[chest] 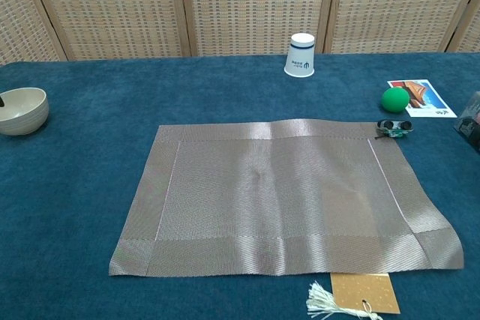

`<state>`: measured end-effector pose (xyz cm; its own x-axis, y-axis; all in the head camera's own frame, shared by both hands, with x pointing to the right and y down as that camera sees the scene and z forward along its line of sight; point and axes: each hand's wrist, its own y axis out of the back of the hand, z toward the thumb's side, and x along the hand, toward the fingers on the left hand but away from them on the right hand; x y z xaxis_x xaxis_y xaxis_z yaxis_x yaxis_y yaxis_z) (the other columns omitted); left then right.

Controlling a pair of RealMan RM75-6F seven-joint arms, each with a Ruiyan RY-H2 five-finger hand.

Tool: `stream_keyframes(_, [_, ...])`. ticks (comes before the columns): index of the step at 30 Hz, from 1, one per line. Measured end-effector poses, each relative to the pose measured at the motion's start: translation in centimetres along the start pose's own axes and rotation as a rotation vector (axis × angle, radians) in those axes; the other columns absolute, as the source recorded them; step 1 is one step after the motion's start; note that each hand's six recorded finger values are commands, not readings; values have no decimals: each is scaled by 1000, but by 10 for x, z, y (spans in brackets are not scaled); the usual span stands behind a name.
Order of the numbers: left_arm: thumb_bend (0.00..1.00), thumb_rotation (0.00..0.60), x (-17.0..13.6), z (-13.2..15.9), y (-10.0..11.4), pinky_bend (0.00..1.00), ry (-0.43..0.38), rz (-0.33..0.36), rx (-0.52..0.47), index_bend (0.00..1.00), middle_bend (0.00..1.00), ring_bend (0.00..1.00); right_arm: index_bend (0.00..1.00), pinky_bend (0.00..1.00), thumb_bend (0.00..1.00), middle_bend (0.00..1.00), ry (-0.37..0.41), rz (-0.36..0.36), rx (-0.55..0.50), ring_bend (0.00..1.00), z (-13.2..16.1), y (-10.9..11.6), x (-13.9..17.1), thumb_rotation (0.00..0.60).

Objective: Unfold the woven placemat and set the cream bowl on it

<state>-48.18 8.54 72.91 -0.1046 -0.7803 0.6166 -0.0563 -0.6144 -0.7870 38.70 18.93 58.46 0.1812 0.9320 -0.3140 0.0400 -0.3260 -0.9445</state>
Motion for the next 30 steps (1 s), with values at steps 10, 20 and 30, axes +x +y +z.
stream_keyframes(10, [339,600,19,6,-13,0,30,-35,5,627,0,0,18,0,0,0,-4,-7,-7,0,-2,1,-1,600])
stream_keyframes(20, [340,600,19,12,-1,0,19,15,-7,784,0,0,17,0,0,0,2,-13,-22,0,-2,3,0,600])
stream_keyframes(30, [340,600,1,48,23,0,-115,84,-29,766,0,0,17,0,0,0,11,-31,-36,0,0,10,2,600])
